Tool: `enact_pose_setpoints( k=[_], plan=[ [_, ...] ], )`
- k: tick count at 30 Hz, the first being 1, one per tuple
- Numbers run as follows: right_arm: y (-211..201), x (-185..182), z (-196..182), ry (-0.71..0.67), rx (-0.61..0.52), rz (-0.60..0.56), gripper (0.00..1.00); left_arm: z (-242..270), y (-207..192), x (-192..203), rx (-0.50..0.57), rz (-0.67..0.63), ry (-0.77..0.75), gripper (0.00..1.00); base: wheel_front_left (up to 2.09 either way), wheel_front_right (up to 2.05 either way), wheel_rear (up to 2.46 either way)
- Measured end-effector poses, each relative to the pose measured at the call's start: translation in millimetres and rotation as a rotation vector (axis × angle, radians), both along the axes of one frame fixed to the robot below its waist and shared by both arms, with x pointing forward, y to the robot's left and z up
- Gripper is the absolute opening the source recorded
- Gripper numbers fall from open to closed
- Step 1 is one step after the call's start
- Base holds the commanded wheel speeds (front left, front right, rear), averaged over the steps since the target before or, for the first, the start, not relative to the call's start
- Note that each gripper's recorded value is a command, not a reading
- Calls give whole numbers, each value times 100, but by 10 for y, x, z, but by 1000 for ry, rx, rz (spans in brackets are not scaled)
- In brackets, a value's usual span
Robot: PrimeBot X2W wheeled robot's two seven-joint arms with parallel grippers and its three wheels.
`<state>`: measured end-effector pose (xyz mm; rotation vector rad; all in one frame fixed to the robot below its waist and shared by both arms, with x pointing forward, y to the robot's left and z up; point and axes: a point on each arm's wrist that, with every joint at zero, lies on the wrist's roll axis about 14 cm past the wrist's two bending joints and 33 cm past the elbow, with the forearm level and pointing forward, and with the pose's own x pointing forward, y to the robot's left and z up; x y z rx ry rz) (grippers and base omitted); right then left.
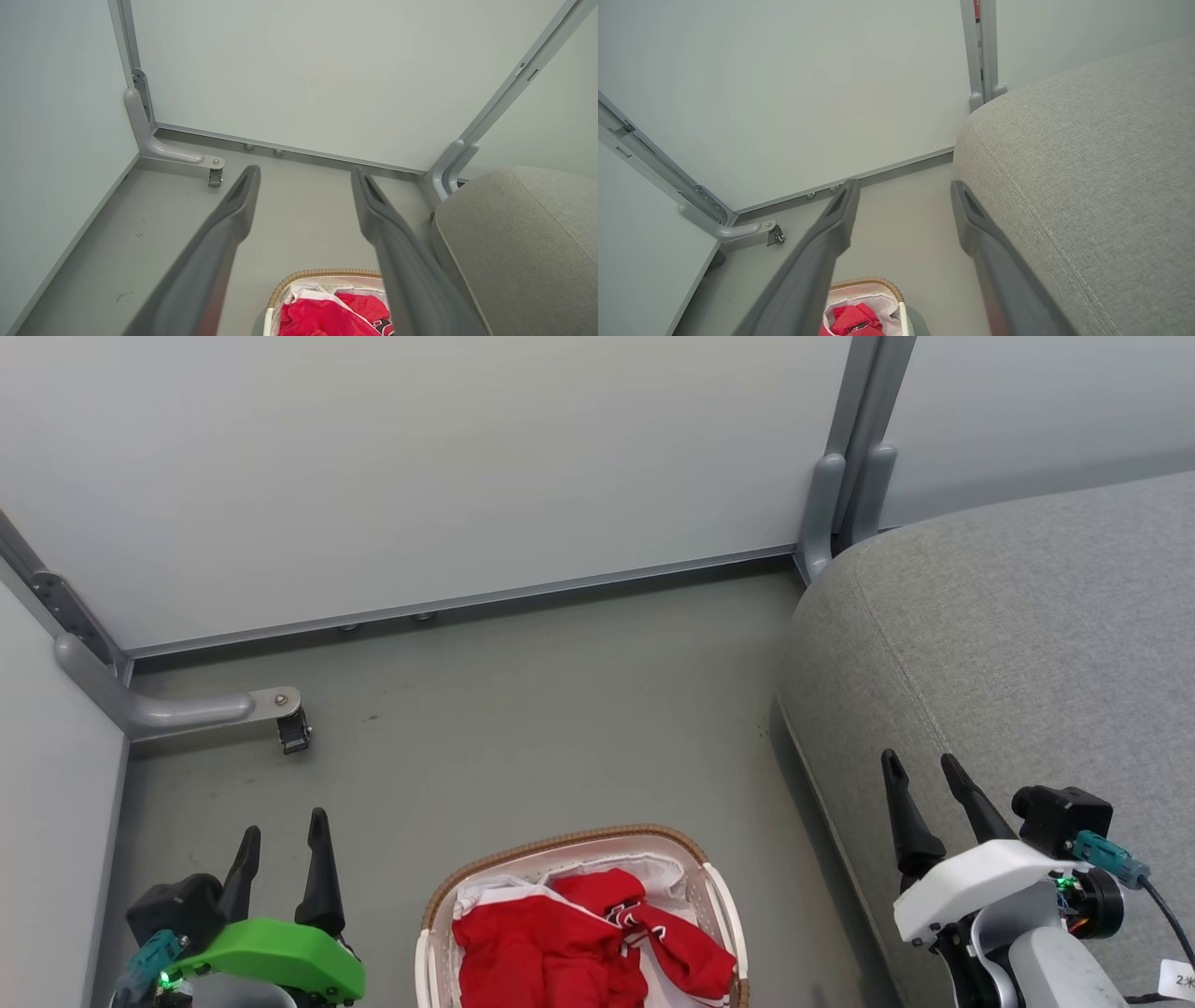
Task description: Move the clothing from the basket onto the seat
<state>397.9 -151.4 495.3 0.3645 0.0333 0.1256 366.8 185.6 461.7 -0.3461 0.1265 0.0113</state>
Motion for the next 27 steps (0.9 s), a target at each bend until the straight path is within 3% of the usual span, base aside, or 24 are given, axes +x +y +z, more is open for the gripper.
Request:
enact_pose_setpoints(
  k=[27],
  plan=[
    [122, 8, -30, -46, -226, 49, 100, -62, -75, -47, 208, -72, -25, 100, 0, 0, 0]
  ],
)
